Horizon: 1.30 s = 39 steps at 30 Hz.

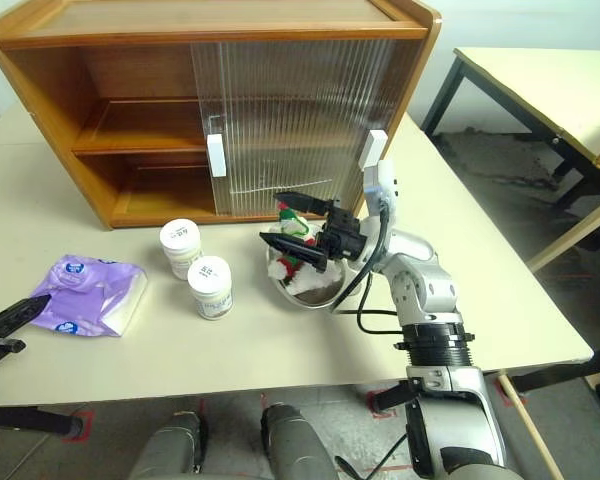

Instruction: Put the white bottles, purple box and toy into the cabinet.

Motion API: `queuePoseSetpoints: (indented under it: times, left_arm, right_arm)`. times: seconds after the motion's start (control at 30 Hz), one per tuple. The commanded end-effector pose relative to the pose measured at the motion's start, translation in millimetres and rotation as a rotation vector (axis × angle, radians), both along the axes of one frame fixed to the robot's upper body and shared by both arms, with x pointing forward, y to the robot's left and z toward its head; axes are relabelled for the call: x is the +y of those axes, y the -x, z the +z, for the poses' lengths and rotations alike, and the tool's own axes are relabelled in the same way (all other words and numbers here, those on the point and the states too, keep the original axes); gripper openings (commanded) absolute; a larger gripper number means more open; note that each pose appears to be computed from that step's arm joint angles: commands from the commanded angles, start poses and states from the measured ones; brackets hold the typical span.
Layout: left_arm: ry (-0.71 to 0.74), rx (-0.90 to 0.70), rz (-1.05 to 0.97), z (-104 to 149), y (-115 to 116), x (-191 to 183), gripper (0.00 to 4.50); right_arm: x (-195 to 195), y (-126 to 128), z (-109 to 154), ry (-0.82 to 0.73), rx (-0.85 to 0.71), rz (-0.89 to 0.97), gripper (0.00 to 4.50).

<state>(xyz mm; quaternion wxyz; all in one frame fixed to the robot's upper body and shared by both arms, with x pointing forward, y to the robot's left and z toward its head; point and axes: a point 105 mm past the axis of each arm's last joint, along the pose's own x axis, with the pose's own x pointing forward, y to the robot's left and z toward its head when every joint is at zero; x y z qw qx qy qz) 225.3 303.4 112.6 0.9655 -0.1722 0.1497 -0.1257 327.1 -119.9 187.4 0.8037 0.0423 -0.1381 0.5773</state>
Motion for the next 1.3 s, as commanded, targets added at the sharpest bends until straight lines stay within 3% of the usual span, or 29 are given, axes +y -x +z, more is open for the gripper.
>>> queuePoseSetpoints:
  times: [0.03, 0.27, 0.43, 0.8, 1.3]
  left_arm:
    - [0.049, -0.079, 0.022, 18, 3, -4, 0.03]
    - [0.161, -0.208, 0.041, 45, -2, -20, 0.03]
    - [0.339, -0.352, 0.047, 74, -12, -37, 0.03]
    - [0.539, -0.539, 0.127, 122, -59, -54, 0.03]
    - [0.491, -0.551, 0.218, 126, -120, -59, 0.03]
  right_arm:
    - [-6, 0, 12, -0.148, -0.038, -0.061, 4.50]
    - [5, 12, -1, -0.156, -0.042, -0.057, 4.50]
    - [6, 16, -14, -0.121, -0.044, -0.060, 4.50]
    - [7, 20, -16, -0.112, -0.045, -0.041, 4.50]
    - [13, 24, -19, -0.124, -0.038, -0.050, 4.50]
